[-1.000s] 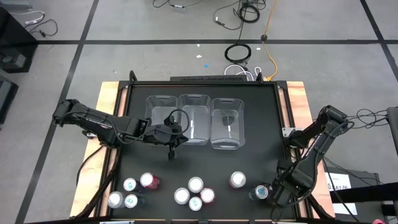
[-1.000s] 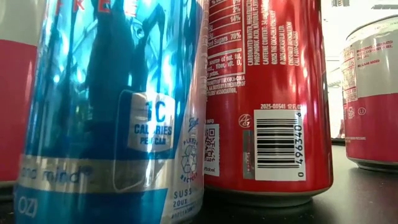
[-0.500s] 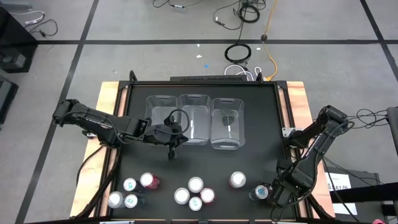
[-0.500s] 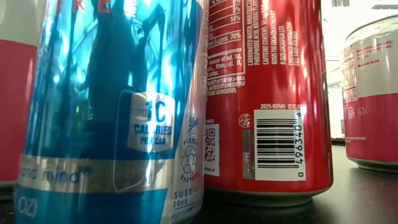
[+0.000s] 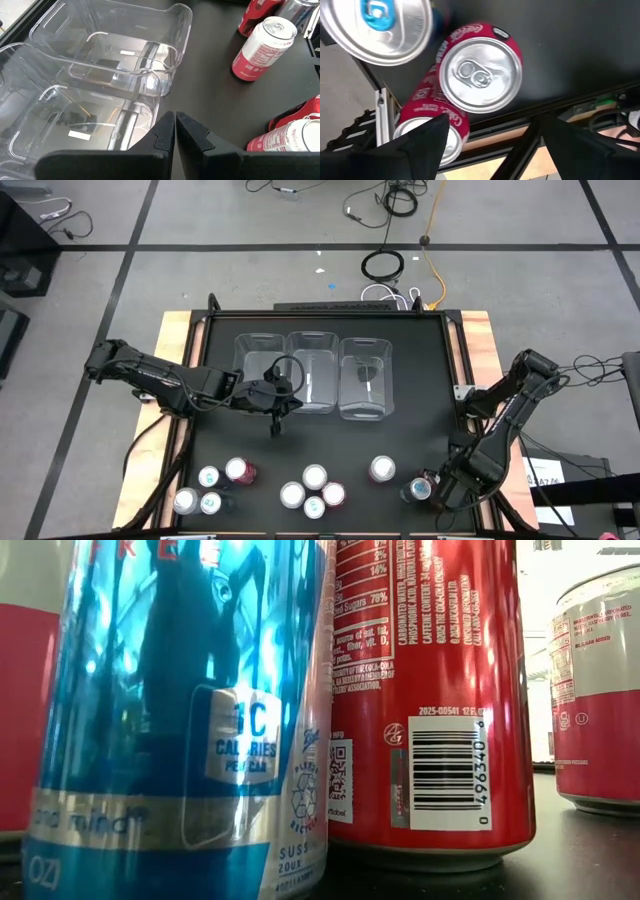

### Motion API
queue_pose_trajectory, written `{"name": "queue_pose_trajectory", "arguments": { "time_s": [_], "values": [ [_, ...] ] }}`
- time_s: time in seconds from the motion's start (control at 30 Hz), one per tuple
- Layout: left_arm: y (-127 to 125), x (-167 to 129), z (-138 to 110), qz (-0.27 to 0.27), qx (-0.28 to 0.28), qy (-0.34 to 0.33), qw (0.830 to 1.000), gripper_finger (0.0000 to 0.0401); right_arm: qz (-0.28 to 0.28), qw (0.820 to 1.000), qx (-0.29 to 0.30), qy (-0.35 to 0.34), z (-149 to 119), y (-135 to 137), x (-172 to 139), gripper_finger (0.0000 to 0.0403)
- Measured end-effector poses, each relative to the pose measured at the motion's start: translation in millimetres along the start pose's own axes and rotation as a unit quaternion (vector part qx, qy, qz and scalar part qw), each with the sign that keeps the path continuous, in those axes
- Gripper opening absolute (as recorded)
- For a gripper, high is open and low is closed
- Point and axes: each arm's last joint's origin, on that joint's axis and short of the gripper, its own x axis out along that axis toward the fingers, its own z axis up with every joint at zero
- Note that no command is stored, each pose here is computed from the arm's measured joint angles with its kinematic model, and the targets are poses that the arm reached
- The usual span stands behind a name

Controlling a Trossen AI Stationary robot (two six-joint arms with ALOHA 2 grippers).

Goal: Sort soda cans
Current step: Put the red soda can into the right transparent bin

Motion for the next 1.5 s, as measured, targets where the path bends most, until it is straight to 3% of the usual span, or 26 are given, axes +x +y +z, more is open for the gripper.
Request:
{"name": "queue_pose_trajectory", "arguments": {
  "time_s": [0.33,0.53,0.9,1.5],
  "values": [
    [0,0,0,0.0,0.0,0.0,1.0,0.0027,-0.001,1.0,-0.027,0.002,0,0,0,0.0396],
    [0,0,0,0.0,0.0,0.0,1.0,0.0027,-0.003,1.0,-0.03,-0.001,0,-1,0,0.0386],
    [0,0,0,0.0,-0.001,0.0,1.0,0.0027,-0.002,0.997,-0.036,-0.067,5,3,0,0.0385],
    [0,0,0,0.0,0.0,0.0,1.0,0.0027,0.0,0.997,-0.027,-0.073,7,3,11,0.0384]
  ]
}}
